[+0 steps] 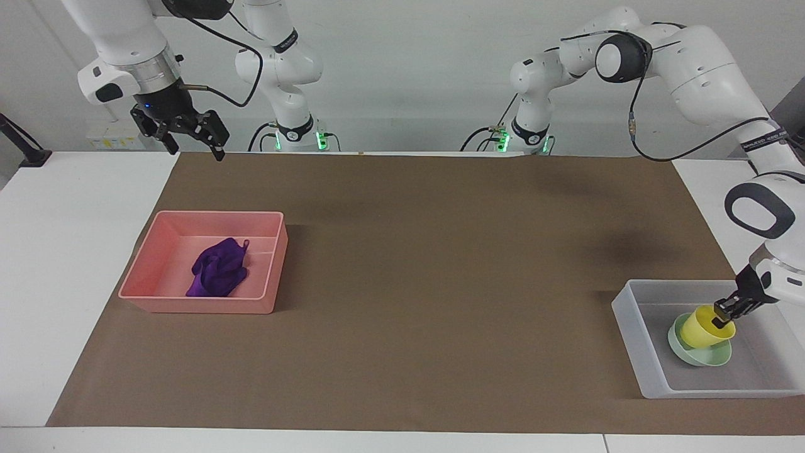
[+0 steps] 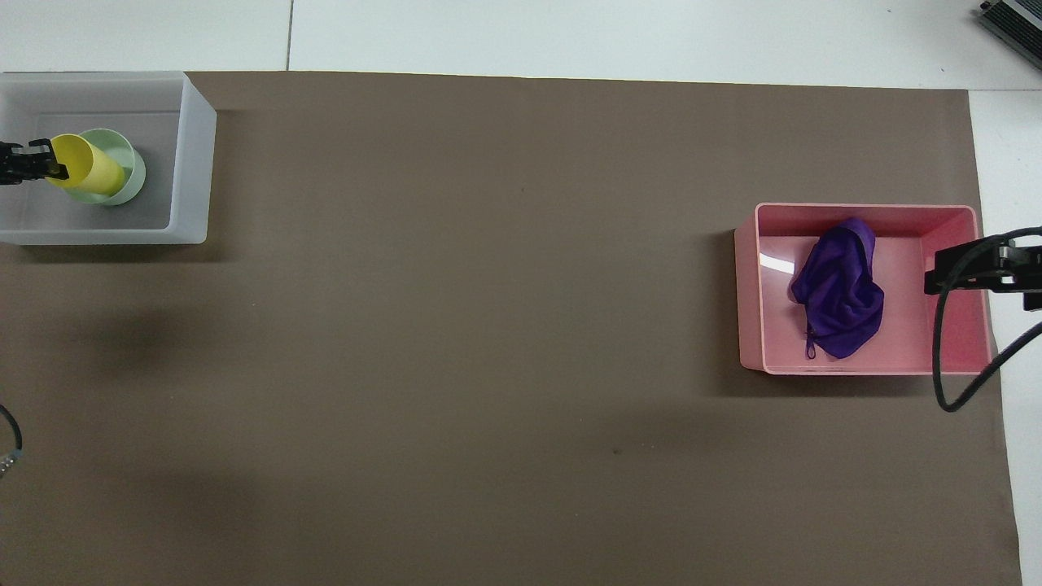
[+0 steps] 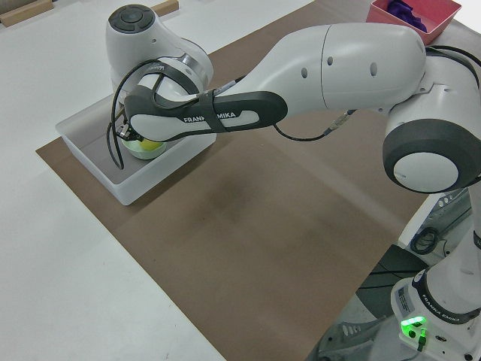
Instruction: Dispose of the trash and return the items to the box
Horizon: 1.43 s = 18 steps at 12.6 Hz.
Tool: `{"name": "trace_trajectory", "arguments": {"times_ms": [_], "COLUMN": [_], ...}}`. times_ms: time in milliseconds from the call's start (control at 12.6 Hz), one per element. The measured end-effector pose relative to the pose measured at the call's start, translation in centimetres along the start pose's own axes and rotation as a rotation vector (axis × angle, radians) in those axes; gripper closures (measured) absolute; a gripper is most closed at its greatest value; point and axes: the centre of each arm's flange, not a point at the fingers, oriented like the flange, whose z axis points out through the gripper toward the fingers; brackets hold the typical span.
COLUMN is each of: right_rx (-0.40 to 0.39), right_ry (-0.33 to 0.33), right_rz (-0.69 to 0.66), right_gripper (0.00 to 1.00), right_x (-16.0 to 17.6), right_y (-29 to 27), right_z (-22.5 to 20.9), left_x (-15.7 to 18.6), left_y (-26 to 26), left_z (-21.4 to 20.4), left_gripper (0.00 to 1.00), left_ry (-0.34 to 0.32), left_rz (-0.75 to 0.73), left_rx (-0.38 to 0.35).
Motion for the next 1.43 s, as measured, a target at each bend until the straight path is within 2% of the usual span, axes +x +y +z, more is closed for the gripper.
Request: {"name": "trace_trajectory", "arguments": {"times_ms": [79, 238, 396, 475, 554, 634, 713, 950, 1109, 1426], "right_rx": [0.0, -0.001, -0.001, -0.003, -0.003, -0.004, -0.004, -0.022, -0.024, -0.023], "right_ry": [-0.002, -0.004, -0.003, -0.002, -0.001, 0.0, 0.0, 0.005, 0.008, 0.008], "right_rz": [0.0, -0.003, -0.018, -0.022, -0.023, -0.023, -0.023, -0.027, -0.033, -0.032], "right_gripper": [0.0, 0.0, 0.0, 0.0, 0.0, 0.0, 0.0, 0.0, 0.0, 0.0], "right_x": [0.0, -0.1, -0.3, -0.4, -0.4, -0.4, -0.4, -0.4, -0.5, -0.5], "right_y": [0.0, -0.2, -0.9, -1.1, -1.1, -1.1, -1.1, -0.9, -0.8, -0.8], "right_z": [0.1, 0.2, 0.3, 0.4, 0.5, 0.5, 0.5, 0.4, 0.3, 0.3], "left_x": [0.0, 0.0, 0.1, 0.1, 0.1, 0.2, 0.4, 0.3, -1.9, -8.4], "left_y": [0.0, 0.0, 0.1, 0.2, 0.3, 0.6, 1.3, 6.1, 10.4, 18.6], "left_z": [0.0, -0.2, -0.3, -0.4, -0.6, -1.1, -2.1, -6.7, -9.1, -12.1], "left_gripper": [0.96, 0.76, 0.5, 0.34, 0.24, 0.08, 0.03, 0.0, 0.0, 0.0], "left_ry": [0.002, 0.004, 0.006, 0.006, 0.008, 0.014, 0.027, 0.074, 0.069, 0.035], "left_rz": [0.0, 0.001, 0.003, 0.007, 0.022, 0.047, 0.074, 0.146, 0.206, 0.331], "left_rx": [0.001, 0.001, 0.001, 0.002, 0.008, 0.016, 0.017, 0.011, 0.004, -0.012]}}
